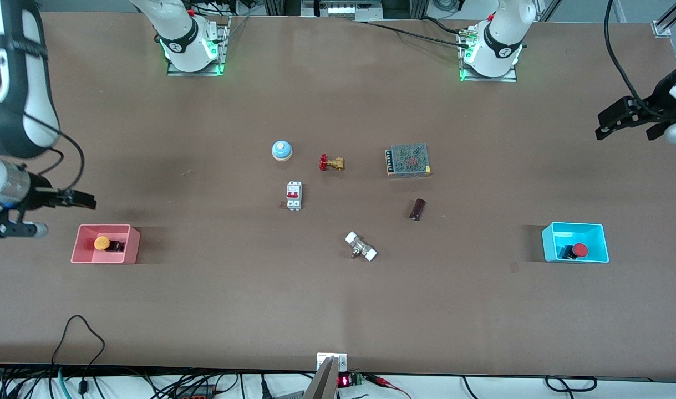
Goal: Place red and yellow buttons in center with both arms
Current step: 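Reach the right gripper to the pink box while the left gripper reaches the cyan box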
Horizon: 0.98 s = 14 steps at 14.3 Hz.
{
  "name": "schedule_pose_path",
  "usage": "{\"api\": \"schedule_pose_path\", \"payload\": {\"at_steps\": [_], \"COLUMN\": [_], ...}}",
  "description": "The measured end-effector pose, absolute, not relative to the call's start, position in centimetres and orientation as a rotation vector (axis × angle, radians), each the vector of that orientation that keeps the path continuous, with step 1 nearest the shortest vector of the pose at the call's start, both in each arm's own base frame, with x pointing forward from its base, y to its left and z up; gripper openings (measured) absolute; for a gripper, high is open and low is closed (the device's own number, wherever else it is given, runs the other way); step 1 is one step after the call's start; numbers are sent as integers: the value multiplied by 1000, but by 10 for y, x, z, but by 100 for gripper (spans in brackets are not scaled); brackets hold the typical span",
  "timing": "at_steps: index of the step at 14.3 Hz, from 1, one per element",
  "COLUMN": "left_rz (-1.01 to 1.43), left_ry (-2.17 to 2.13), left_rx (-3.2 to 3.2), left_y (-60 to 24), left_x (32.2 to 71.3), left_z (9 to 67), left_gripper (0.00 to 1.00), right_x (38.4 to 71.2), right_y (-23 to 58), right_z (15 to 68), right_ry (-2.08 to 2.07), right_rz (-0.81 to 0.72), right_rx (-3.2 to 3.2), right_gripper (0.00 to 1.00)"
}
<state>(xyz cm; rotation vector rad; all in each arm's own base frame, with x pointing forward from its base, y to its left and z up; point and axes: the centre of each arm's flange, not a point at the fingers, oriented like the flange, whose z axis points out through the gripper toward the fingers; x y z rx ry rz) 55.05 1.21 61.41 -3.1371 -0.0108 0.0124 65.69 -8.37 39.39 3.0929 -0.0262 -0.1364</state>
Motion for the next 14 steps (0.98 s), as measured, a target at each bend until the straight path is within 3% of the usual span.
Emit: {"api": "schedule_pose_path", "payload": {"at_steps": [7,14], "left_rz": [64,6], "left_ry": [14,48], "left_rx": [-3123,-3115], "left_y": [61,118], "left_x": [607,652], "left_z": [520,417], "left_gripper": [100,100], "right_x": [698,702], "right_y": [-103,-108], "right_z": [303,258], "right_ry": [58,80], "right_rz": [-66,-80], "right_rx": [3073,3068], "right_gripper": [100,100]}}
